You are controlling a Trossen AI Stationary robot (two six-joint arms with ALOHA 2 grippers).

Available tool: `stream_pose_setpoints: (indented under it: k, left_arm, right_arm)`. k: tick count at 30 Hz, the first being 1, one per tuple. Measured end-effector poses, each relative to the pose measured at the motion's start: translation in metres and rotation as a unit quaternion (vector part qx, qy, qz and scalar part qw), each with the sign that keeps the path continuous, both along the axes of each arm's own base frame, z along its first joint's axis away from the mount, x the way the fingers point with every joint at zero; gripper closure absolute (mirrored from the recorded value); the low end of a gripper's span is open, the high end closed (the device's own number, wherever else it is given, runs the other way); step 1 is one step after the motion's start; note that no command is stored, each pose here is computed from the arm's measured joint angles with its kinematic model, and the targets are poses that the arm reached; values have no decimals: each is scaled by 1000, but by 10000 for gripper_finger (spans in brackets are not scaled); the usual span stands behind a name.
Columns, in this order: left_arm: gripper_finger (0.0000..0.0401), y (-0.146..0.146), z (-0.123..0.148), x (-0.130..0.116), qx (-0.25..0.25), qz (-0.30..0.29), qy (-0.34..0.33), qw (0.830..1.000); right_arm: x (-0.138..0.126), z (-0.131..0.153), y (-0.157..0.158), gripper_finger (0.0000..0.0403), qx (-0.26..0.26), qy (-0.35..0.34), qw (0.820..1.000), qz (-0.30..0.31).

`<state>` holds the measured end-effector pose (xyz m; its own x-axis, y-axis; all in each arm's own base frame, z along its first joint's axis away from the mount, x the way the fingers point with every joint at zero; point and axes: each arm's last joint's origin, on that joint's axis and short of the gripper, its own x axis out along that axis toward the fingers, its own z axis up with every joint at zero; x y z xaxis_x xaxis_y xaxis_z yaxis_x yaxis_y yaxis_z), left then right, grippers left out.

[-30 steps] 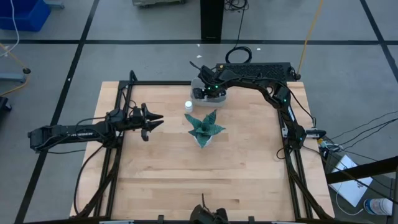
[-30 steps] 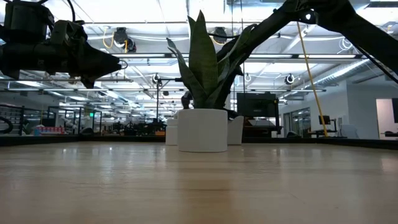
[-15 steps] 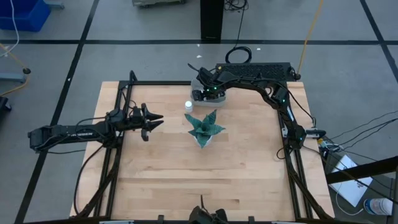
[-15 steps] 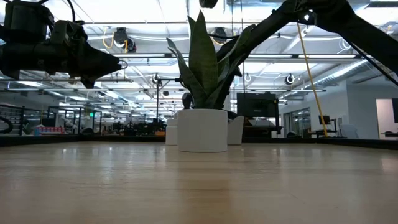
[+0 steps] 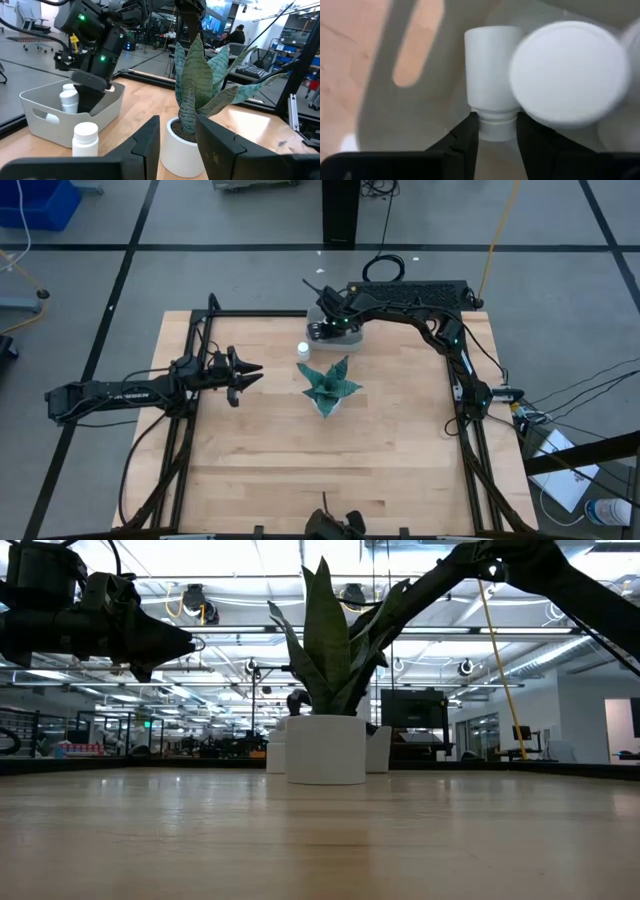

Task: Pick and place pill bottles into a basket
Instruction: Put the white medicine bottle into the gray bin

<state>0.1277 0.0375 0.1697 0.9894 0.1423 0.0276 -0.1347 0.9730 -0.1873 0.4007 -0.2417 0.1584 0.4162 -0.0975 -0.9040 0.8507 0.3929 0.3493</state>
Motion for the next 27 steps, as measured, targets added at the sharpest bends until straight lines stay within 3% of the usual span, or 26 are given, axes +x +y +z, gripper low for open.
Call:
stream_pose_setpoints:
  k: [15, 19, 27]
  left_arm:
    - [274, 0, 0, 0, 0, 0, 0, 1000]
    - [274, 0, 0, 0, -2, 0, 1, 1000]
    - [274, 0, 0, 0, -2, 0, 1, 1000]
  right_arm:
    - [1, 16, 5, 355, -11, -25, 999, 21]
    - [3, 17, 5, 318, -5, -38, 999, 28]
    - [3, 13, 4, 193, 6, -40, 999, -2]
